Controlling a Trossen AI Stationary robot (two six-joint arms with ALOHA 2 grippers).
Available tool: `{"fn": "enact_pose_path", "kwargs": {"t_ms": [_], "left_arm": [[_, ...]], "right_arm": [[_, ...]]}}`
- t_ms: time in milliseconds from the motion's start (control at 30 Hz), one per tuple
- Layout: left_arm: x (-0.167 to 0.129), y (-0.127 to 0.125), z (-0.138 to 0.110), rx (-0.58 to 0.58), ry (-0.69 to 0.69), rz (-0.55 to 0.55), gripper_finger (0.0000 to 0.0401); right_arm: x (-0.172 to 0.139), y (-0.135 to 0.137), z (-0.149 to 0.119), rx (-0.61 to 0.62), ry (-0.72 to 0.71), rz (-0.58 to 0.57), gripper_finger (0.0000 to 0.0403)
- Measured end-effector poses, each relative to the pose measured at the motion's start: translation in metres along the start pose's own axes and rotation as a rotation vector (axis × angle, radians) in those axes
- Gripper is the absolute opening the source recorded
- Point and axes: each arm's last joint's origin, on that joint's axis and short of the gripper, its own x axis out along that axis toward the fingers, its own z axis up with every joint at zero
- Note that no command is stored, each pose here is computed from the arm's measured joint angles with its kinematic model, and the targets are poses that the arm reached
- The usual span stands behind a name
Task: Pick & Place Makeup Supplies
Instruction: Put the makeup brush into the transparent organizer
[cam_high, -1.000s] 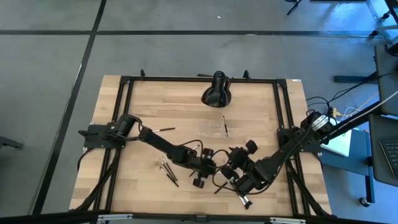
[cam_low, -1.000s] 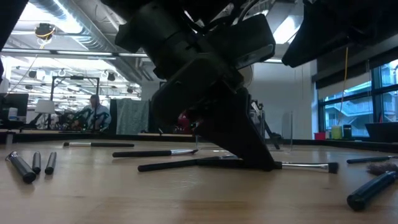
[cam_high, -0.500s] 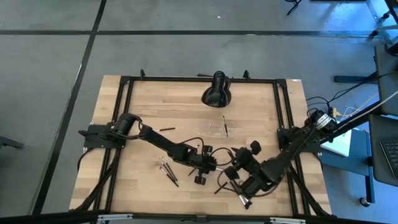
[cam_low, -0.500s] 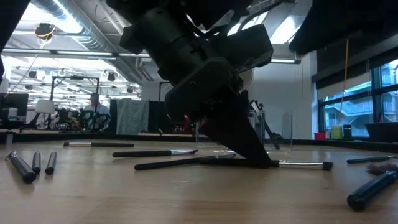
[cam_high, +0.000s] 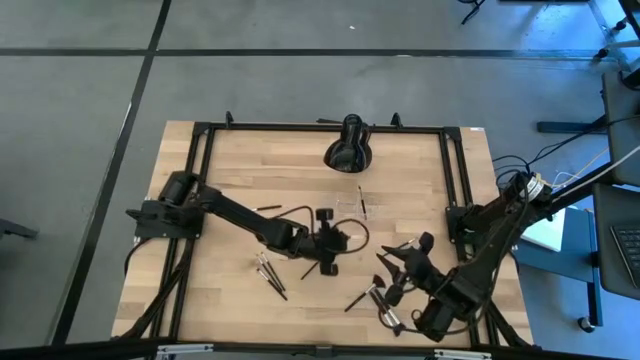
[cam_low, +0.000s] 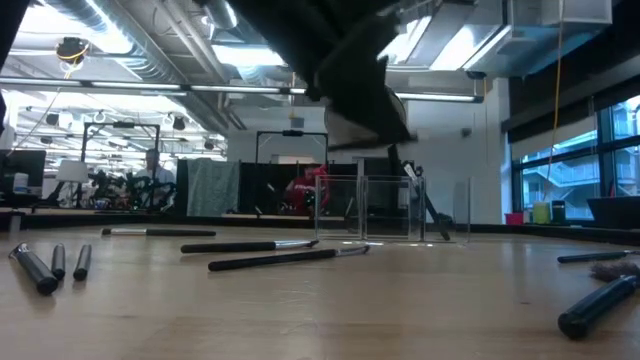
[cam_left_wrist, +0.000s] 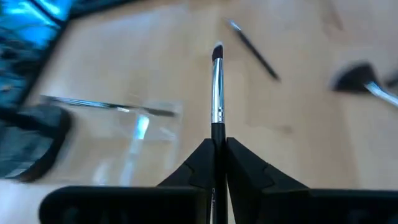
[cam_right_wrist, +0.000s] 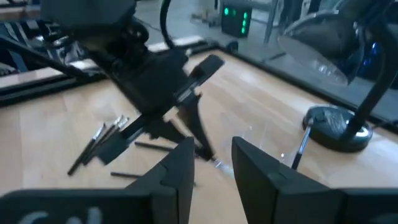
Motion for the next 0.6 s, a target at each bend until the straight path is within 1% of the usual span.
{"fn": "enact_pose_path", "kwargs": {"t_ms": [67,167,300,400,467,533,600], "left_arm": [[-0.006,0.006,0.001,-0.016,-0.02,0.052,0.0025],[-0.013,0.015,0.0,-0.072,-0.092,0.112,0.0027],[-0.022,0.025,-0.01,-0.177,-0.226,0.133,0.0026],[-0.028,0.033,-0.021,-0.269,-0.345,0.118,0.0026],[-0.032,0.038,-0.027,-0.326,-0.438,0.078,0.0026],[-0.033,0.042,-0.033,-0.364,-0.51,0.038,0.0027],[-0.033,0.046,-0.039,-0.386,-0.555,0.01,0.0027]], "right_arm": [[0.002,0.0,-0.004,0.011,-0.039,-0.001,0.0108],[0.007,0.0,-0.018,0.044,-0.085,-0.002,0.0108],[0.02,-0.006,-0.048,0.146,-0.18,-0.011,0.0108],[0.036,-0.017,-0.069,0.274,-0.208,-0.024,0.0108],[0.047,-0.026,-0.082,0.372,-0.222,-0.036,0.0108],[0.058,-0.033,-0.091,0.464,-0.234,-0.046,0.0108],[0.064,-0.041,-0.098,0.513,-0.246,-0.055,0.0114]]}}
